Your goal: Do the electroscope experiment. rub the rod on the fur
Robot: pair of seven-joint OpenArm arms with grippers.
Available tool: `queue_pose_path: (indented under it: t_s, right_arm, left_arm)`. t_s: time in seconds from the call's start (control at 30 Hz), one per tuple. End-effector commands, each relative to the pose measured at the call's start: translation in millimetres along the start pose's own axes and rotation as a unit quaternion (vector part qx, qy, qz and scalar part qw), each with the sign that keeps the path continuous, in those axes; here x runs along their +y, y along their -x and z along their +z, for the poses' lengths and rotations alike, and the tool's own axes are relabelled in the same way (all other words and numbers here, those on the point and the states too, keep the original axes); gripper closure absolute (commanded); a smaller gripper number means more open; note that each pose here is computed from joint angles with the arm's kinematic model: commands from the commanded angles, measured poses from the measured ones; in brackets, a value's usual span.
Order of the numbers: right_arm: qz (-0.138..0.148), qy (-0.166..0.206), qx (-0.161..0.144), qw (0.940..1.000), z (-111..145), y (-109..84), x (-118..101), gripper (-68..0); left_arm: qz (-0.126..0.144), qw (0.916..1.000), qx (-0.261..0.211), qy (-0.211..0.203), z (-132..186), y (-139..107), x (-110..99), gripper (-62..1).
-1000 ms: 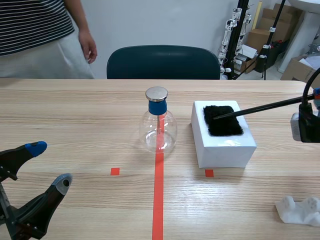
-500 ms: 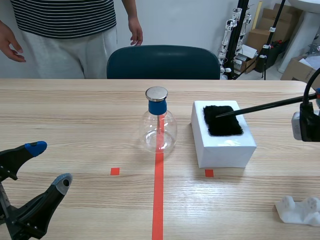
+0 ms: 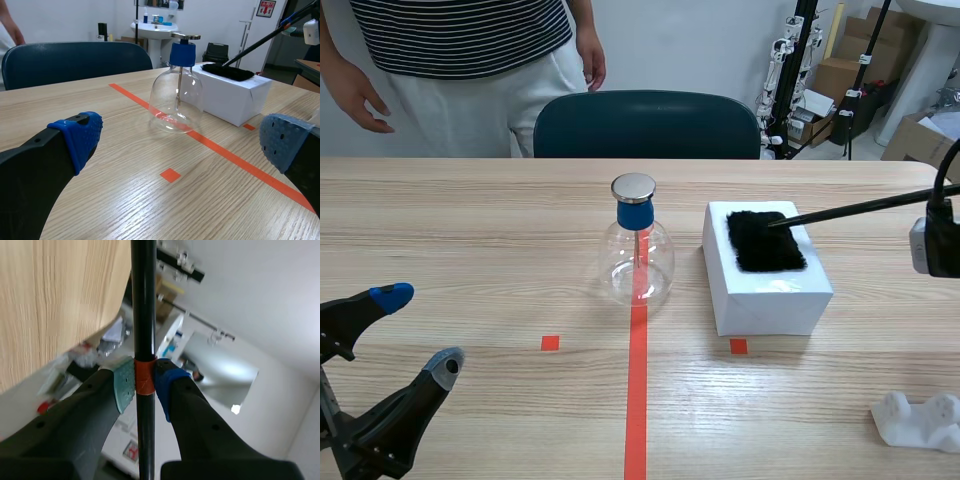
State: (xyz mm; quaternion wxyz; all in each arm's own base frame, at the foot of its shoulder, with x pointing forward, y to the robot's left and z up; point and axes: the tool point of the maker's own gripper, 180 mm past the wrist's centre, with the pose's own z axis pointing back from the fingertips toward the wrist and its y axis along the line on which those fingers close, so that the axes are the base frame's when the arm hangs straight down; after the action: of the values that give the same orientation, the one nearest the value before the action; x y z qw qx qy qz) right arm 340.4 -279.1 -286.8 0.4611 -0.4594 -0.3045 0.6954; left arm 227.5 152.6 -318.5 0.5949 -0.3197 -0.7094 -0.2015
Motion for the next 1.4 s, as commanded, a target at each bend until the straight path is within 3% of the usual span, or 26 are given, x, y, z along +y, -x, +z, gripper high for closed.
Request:
queue_pose_path:
  t_s: [0.0, 0.07, 0.13, 0.3, 0.37, 0.6, 0.7, 0.8, 0.87, 0.93, 1.1, 1.17, 1.27, 1.37]
  right_arm:
    - [0.004, 0.020, -0.018, 0.9996, 0, -0.8, -15, 0.0]
    - [0.001, 0.020, -0.042, 0.9989, 0, -9.3, -15, 0.0]
    - [0.001, 0.020, -0.039, 0.9990, 0, -8.5, -15, 0.1]
    - [-0.001, 0.020, 0.039, 0.9991, 0, 19.6, -15, 0.1]
    - [-0.001, 0.020, 0.048, 0.9987, 0, 23.0, -15, 0.1]
    - [0.001, 0.020, -0.032, 0.9993, 0, -5.9, -15, 0.1]
    - [0.001, 0.020, -0.017, 0.9997, 0, -0.3, -15, 0.1]
    - [0.001, 0.018, 0.037, 0.9991, 0, 19.5, -14, 0.1]
    - [0.003, 0.018, 0.057, 0.9982, 1, 27.1, -14, 0.1]
    - [0.006, 0.018, 0.052, 0.9985, 1, 25.3, -14, 0.1]
    - [0.015, 0.017, -0.018, 0.9996, 0, 0.1, -14, 0.1]
    - [0.015, 0.017, -0.032, 0.9992, 0, -5.1, -14, 0.1]
    - [0.014, 0.017, -0.025, 0.9994, 0, -2.6, -14, 0.1]
    - [0.013, 0.008, 0.019, 0.9997, 0, 13.4, -10, 0.1]
  left_arm:
    - [-0.004, 0.9999, -0.016, -0.002, -1, -8, 4, -62.3]
    - [-0.004, 0.9999, -0.016, -0.002, -1, -8, 4, -62.3]
    - [-0.004, 0.9999, -0.016, -0.002, -1, -8, 4, -62.3]
    - [-0.004, 0.9999, -0.016, -0.002, -1, -8, 4, -62.3]
    - [-0.004, 0.9999, -0.016, -0.002, -1, -8, 4, -62.3]
    - [-0.004, 0.9999, -0.016, -0.002, -1, -8, 4, -62.3]
    - [-0.004, 0.9999, -0.016, -0.002, -1, -8, 4, -62.3]
    - [-0.004, 0.9999, -0.016, -0.002, -1, -8, 4, -62.3]
    - [-0.004, 0.9999, -0.016, -0.002, -1, -8, 4, -62.3]
    - [-0.004, 0.9999, -0.016, -0.002, -1, -8, 4, -62.3]
    - [-0.004, 0.9999, -0.016, -0.002, -1, -8, 4, -62.3]
    - [-0.004, 0.9999, -0.016, -0.002, -1, -8, 4, -62.3]
    - [-0.004, 0.9999, -0.016, -0.002, -1, -8, 4, -62.3]
    - [-0.004, 0.9999, -0.016, -0.002, -1, -8, 4, -62.3]
